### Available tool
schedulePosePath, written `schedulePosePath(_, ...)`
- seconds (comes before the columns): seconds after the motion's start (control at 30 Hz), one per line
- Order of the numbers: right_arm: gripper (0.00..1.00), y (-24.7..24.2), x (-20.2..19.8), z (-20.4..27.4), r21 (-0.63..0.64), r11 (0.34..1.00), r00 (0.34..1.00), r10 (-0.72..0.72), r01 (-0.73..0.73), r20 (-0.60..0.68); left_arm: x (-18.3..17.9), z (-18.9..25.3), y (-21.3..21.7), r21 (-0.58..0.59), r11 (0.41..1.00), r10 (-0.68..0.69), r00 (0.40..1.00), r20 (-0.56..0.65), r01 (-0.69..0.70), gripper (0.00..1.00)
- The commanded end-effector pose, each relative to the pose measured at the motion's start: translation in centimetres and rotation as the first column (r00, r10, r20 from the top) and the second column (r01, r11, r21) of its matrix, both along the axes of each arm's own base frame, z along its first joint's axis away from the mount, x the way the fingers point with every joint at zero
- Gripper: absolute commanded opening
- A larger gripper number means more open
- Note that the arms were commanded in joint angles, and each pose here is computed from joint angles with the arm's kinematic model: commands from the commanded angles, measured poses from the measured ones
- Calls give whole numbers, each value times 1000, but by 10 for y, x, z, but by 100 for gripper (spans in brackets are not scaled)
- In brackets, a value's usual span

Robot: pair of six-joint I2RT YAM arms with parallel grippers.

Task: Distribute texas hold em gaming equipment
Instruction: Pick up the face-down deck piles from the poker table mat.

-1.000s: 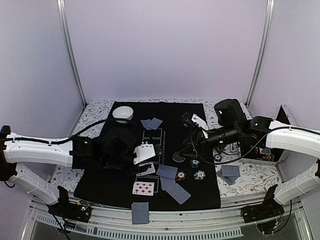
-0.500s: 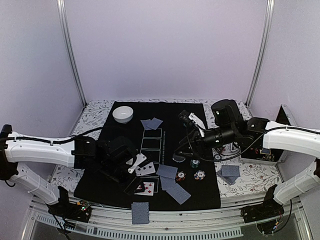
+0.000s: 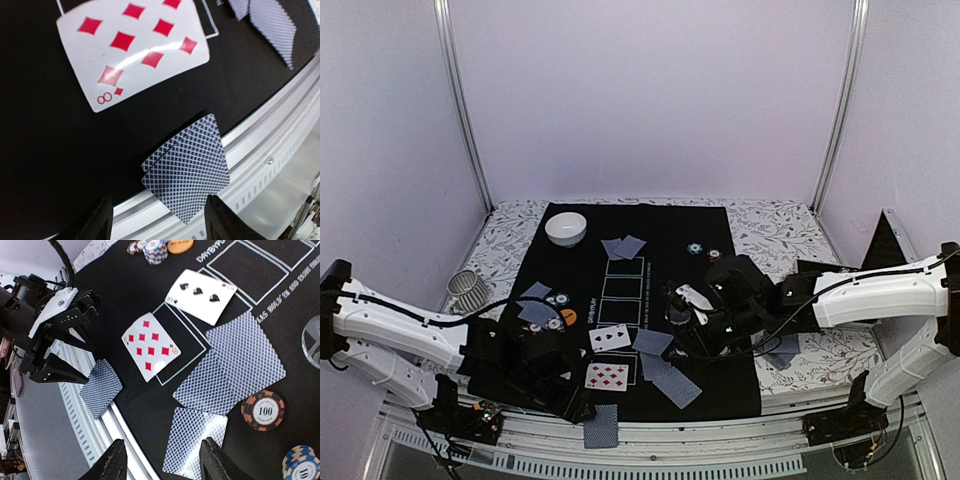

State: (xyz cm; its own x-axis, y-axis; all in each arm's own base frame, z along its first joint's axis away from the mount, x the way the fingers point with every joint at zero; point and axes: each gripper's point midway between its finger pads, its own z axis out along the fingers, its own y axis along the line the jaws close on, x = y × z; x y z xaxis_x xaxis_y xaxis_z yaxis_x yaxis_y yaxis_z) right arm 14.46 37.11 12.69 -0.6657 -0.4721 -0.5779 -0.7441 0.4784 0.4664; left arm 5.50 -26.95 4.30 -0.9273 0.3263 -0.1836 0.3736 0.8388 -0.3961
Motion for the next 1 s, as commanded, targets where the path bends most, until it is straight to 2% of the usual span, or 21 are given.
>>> schedulePosePath(0.0, 51, 7, -22, -28, -45, 999, 997, -3, -1, -80, -9, -17, -7, 51, 998, -25, 999, -20, 26, 62)
schedulePosePath(0.1, 47, 26, -43, -36, -26, 997, 989, 70, -74, -133, -6, -17, -8, 51, 998, -21, 1000, -4, 21, 60)
schedulePosePath(0.27, 47, 60, -72, -42, 29, 985, 959, 173, -171, -225, -8, -22, -6, 50, 999, -17, 1000, -15, 18, 60)
schedulePosePath(0.57, 48, 81, -92, -83, -32, 977, 891, 178, -210, -418, -7, -16, -19, -85, 996, -5, 1000, -2, 5, 59)
schedulePosePath(0.77, 46, 94, -96, -97, -38, 972, 857, 186, -232, -480, 2, -14, -29, -94, 995, -30, 998, 62, 35, 51)
schedulePosePath(0.97, 33, 104, -96, -103, -32, 966, 846, 210, -258, -490, 3, -14, -37, -119, 991, -44, 996, 76, 52, 39)
